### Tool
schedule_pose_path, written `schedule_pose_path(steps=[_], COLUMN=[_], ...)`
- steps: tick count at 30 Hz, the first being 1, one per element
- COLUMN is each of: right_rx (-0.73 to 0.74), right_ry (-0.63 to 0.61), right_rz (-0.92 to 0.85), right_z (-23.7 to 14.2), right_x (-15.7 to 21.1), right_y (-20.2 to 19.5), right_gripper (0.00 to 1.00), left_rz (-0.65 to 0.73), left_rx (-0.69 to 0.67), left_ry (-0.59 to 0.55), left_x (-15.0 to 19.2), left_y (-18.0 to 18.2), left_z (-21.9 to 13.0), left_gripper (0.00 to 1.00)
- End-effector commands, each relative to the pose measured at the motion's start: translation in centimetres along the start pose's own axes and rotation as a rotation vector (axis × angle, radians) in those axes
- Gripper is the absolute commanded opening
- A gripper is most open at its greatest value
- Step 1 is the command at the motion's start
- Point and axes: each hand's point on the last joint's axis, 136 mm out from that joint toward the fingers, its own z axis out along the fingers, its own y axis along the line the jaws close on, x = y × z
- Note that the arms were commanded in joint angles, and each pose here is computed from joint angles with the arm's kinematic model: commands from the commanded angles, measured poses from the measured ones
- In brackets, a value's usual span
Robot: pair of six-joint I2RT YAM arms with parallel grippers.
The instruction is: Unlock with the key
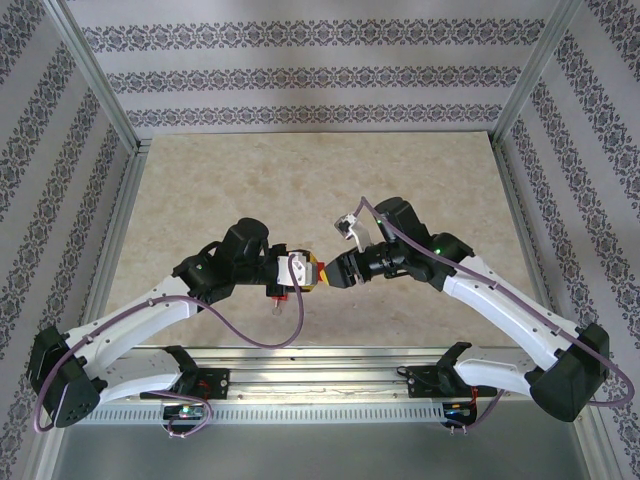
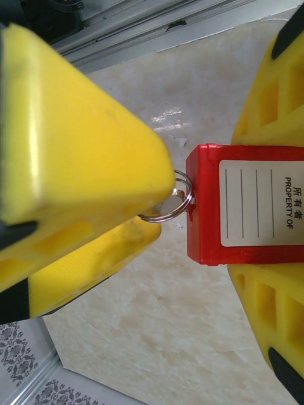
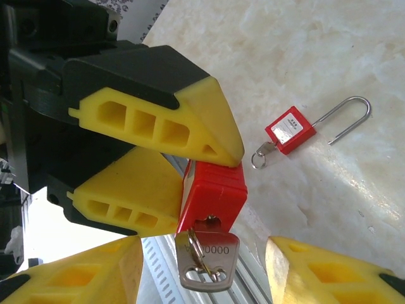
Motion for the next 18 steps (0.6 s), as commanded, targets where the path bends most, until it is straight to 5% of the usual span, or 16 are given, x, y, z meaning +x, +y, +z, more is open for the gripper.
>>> schedule_pose_path(steps=[1, 11, 18], right_rx=[-0.034, 0.008, -0.063], right_ry=[0.019, -0.009, -0.082], right_rz=[-0.032, -0.023, 0.145], right_z=[0.3, 0.4, -0.8], right_x=[0.7, -0.4, -3.5], right_y=[0.5, -0.4, -1.7], right_gripper=[0.52, 0.3, 0.16], left_rz=[0.001, 0.016, 0.107], left_rx=[0.004, -0.006, -0.158], left_ry=[-0.037, -0.042, -0.07], left_x=[-1.4, -1.4, -1.6], left_y=[0.7, 1.0, 3.6], left_z=[-0.6, -0.4, 0.1], left_gripper=[0.0, 0.0, 0.0])
